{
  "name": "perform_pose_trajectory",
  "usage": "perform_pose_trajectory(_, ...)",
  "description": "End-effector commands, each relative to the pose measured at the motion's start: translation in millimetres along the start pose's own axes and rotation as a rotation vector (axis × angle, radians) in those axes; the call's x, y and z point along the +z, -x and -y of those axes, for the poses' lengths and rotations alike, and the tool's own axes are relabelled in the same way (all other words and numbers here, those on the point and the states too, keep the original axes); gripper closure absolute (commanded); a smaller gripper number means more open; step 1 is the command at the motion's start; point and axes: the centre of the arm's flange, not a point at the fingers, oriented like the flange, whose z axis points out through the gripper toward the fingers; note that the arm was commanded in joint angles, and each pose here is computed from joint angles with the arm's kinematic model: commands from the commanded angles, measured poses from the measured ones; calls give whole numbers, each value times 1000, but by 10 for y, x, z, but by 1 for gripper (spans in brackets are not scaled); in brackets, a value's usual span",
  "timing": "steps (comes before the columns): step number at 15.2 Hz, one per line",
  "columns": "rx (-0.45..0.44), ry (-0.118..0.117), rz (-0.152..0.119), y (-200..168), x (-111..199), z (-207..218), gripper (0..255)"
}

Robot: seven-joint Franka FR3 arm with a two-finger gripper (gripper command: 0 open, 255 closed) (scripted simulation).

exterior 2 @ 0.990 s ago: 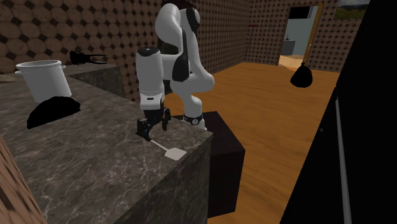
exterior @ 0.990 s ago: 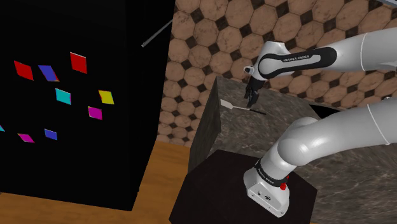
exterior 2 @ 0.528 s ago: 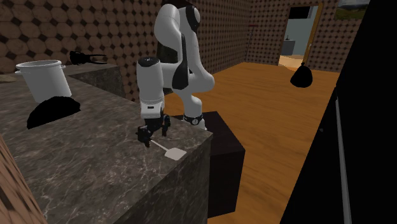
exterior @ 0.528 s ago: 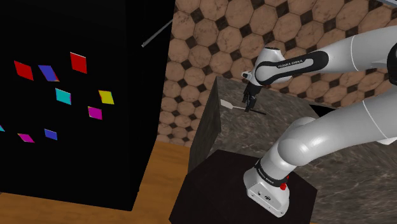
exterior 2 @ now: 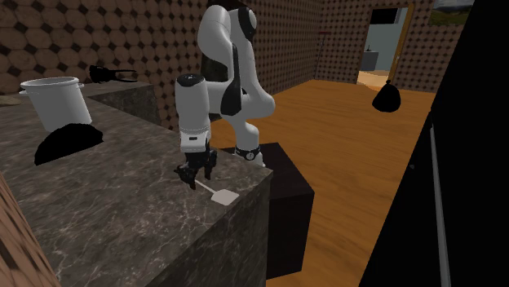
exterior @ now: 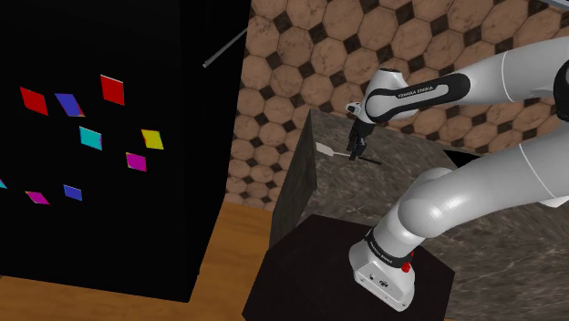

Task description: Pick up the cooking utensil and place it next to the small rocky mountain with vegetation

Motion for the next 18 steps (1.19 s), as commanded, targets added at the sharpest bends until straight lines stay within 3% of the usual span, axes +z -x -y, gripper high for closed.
perform_pose_trajectory(1, 0, 0, 0, 0, 0, 0, 255)
perform_pose_trajectory(9, 0, 0, 0, 0, 1, 0, 255)
perform_pose_trajectory(18, 0, 0, 0, 31, -474, 0, 255)
